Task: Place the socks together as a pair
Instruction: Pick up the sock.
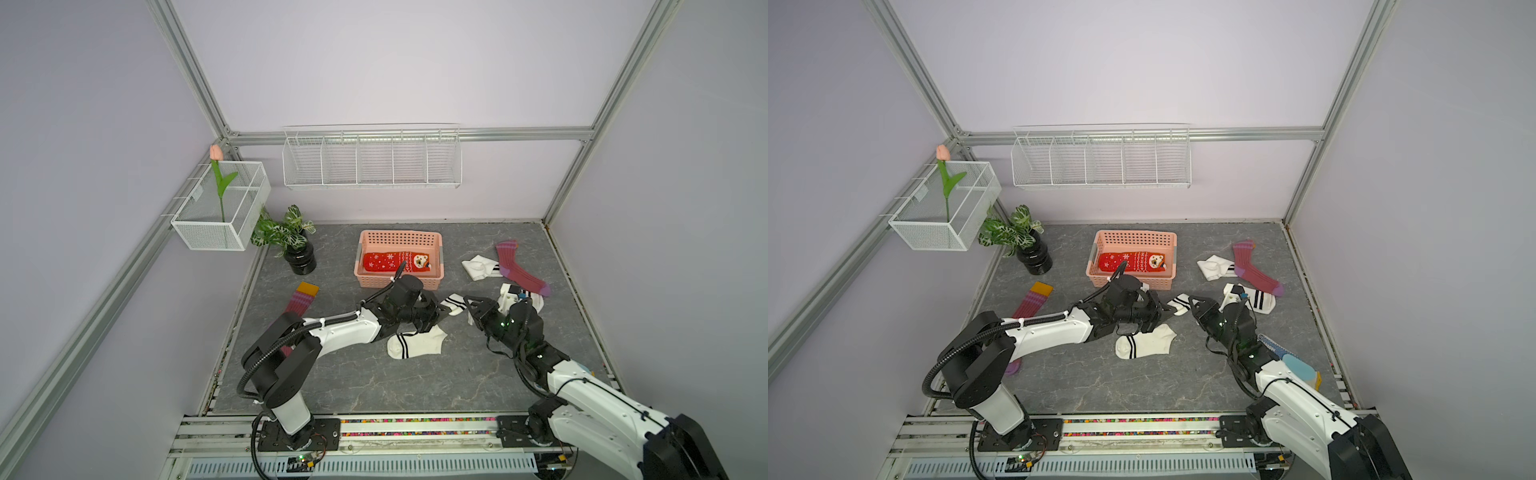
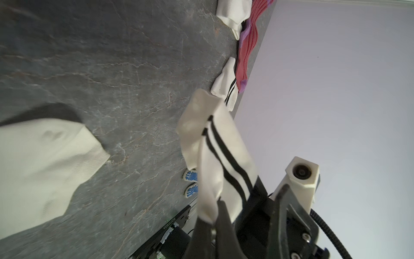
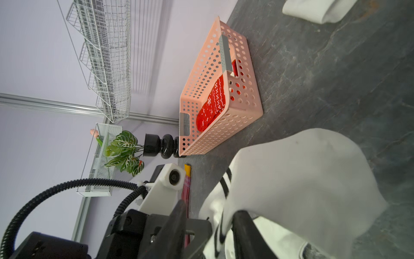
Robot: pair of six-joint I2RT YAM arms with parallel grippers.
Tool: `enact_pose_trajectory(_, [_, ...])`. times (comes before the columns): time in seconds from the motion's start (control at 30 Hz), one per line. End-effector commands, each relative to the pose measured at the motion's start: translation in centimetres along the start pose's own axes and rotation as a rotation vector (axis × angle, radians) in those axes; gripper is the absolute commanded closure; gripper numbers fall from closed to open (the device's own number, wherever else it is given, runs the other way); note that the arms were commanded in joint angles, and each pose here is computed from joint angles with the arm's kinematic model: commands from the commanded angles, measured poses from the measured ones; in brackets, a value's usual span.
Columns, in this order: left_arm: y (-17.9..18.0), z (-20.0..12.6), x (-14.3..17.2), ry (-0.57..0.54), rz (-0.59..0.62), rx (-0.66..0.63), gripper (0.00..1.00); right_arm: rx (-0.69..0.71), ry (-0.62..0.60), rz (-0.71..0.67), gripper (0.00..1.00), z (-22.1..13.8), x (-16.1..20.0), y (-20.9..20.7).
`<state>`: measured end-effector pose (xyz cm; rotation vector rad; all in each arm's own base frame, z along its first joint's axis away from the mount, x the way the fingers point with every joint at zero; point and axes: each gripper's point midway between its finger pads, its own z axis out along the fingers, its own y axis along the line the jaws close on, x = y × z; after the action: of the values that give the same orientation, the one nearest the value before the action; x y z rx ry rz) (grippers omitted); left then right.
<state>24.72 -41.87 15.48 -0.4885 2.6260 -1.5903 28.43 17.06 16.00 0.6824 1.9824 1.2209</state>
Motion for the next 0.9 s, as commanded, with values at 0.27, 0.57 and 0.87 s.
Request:
enact_pose_trajectory(0.27, [-3.2, 1.4, -1.6, 0.04, 0.21, -0.094, 1.0, 0.263, 0.022, -0.18, 0.4, -3.5, 0.7, -5.6])
enact_pose_trajectory(0.57, [-7.9, 3.7, -1.7, 0.094, 0.272, -0.033, 1.0, 0.465, -0.174, -0.33, 0.41, -9.0, -3.4, -6.8])
enact_pose_trajectory(0.87, [-8.0, 2.6, -0.3, 0.099, 0.36, -0.034, 1.0, 0.533, -0.2, -0.382, 0.41, -9.6, -4.5, -6.7])
